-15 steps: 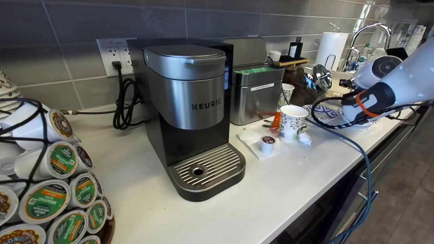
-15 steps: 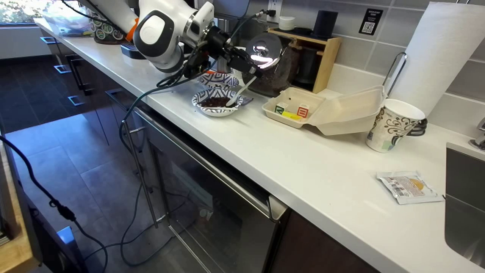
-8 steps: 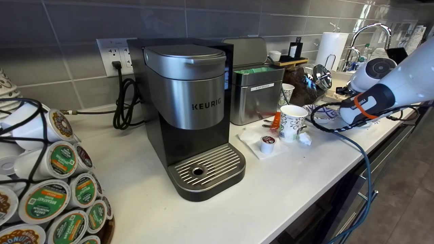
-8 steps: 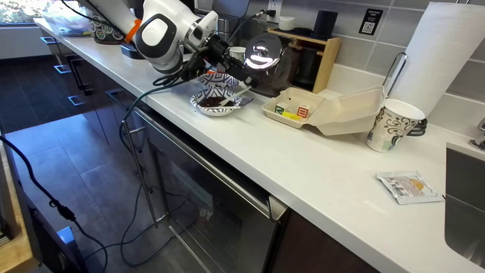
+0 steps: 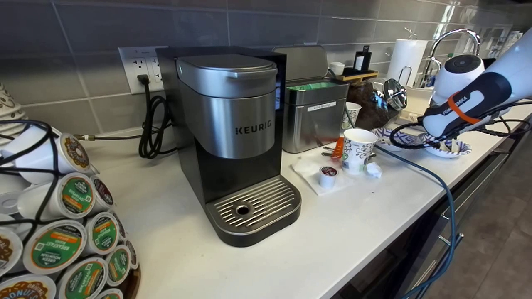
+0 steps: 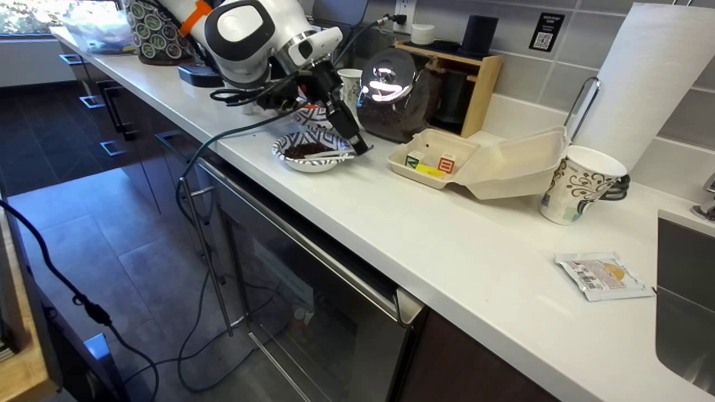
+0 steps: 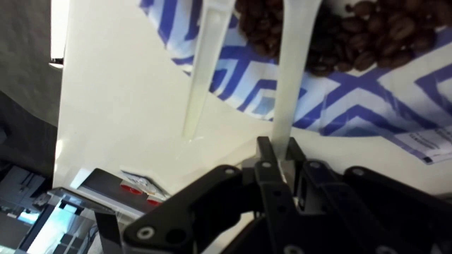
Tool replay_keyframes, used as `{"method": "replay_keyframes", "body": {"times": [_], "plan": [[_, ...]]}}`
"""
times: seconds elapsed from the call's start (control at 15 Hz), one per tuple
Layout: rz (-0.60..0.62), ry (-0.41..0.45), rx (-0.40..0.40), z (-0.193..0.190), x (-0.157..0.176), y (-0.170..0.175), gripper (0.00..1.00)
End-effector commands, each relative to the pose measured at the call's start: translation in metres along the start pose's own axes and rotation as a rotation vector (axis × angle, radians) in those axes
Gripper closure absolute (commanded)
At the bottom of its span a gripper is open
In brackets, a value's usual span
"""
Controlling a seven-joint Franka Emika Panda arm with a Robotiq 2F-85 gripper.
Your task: Use the spoon to scoop up contents from the bowl to right into the bowl to the left
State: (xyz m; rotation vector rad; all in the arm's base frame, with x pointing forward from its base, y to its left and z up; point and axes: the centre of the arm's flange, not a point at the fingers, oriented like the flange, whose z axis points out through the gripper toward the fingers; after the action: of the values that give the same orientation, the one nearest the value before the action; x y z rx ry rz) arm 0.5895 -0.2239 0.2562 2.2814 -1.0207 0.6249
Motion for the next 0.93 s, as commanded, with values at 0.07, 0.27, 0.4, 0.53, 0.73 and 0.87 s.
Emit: {"method": "replay_keyframes", "body": {"times": [0.07,0.27,0.4,0.53,0.73,0.87], "plan": [[0.013,-0.235,0.024,0.015,0.019,0.002,0.97],[0.019,-0.365,0.042,0.016,0.032,0.004,0.97],[0.039,-0.446,0.065,0.01,0.04,0.006,0.97],[0.064,-0.481,0.09,0.003,0.047,0.009,0.97],[0.114,-0.498,0.138,-0.006,0.056,0.009,0.97],[0.142,-0.502,0.166,-0.01,0.06,0.008,0.97]]}}
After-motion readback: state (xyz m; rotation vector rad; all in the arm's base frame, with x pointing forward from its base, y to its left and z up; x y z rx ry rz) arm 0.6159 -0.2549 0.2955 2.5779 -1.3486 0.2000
